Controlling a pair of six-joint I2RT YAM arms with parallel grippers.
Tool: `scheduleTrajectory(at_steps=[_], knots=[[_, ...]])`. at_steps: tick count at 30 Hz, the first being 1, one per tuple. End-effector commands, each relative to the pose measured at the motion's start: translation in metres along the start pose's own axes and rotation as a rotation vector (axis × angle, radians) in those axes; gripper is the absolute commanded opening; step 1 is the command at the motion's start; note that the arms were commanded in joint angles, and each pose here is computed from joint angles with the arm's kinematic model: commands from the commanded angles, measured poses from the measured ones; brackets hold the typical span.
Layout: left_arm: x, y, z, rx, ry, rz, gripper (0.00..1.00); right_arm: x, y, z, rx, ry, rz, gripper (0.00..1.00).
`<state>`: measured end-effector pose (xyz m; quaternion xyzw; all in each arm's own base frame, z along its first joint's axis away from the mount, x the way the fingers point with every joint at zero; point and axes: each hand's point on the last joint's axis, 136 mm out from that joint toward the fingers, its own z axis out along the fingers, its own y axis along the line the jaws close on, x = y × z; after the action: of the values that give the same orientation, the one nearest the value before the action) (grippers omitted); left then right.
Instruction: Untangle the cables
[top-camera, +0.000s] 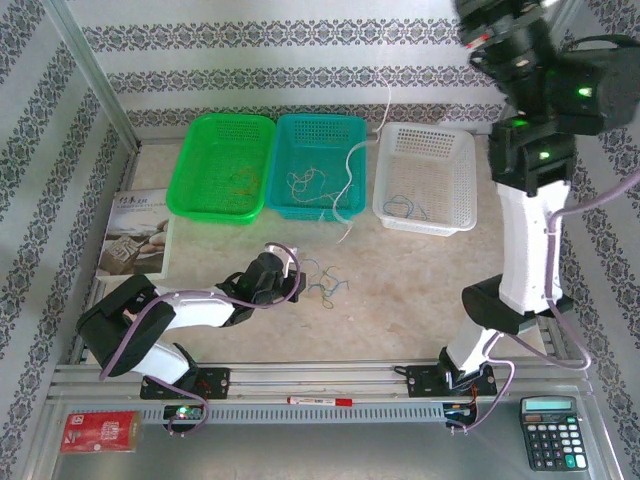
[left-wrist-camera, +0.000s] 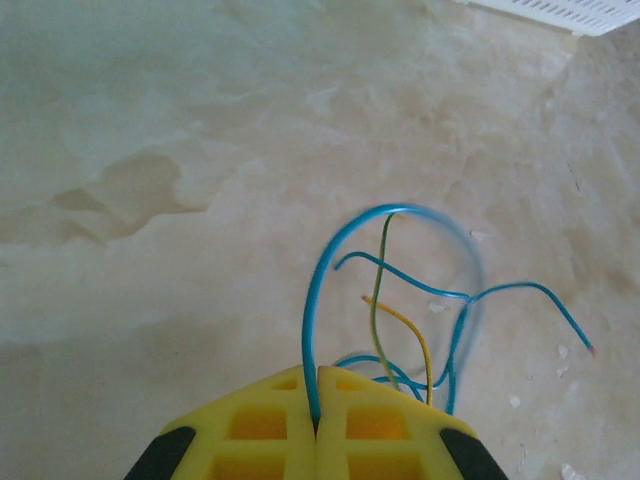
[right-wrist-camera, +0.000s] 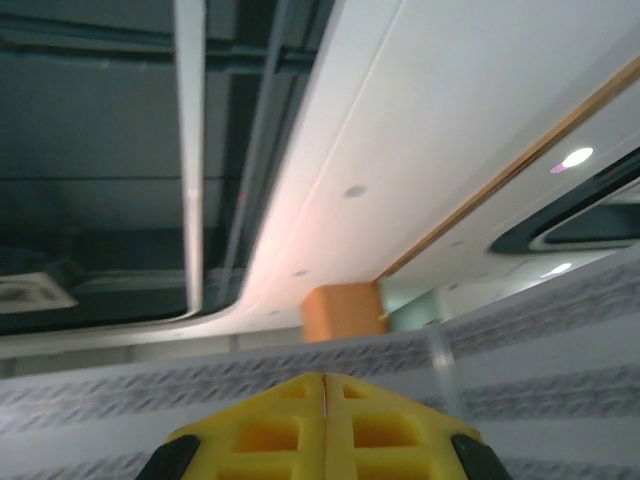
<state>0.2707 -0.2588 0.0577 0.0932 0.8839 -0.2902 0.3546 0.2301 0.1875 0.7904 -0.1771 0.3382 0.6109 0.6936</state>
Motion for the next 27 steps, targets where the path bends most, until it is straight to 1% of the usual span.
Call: scheduleTrajectory(at_steps=[1,2,4,10,14,21,27], knots=[[0.000,0.001,0.003,-0.033,0.019,-0.015,0.00,0.049,-0.009,0.012,-0.058,0.119,0.135,0.00],[-0.003,-0.001,0.003,-0.027,0.015,-0.015,0.00,0.058,-0.013,0.014,-0.053,0.134,0.150,0.00],[-0.004,-0.003,0.004,-0.018,0.018,-0.015,0.00,0.065,-0.021,0.016,-0.040,0.140,0.163,0.00],[0.001,-0.003,0.002,-0.009,0.022,-0.030,0.00,0.054,-0.025,0.015,-0.008,0.112,0.084,0.00],[0.002,-0.003,-0.002,-0.002,0.017,-0.042,0.00,0.056,-0.041,0.015,0.027,0.103,0.071,0.00],[-0.004,-0.008,-0.012,0.021,-0.006,-0.055,0.00,0.069,-0.084,0.019,0.085,0.090,0.057,0.00],[-0.010,-0.012,-0.023,0.034,-0.029,-0.070,0.00,0.083,-0.135,0.018,0.134,0.073,0.075,0.00]])
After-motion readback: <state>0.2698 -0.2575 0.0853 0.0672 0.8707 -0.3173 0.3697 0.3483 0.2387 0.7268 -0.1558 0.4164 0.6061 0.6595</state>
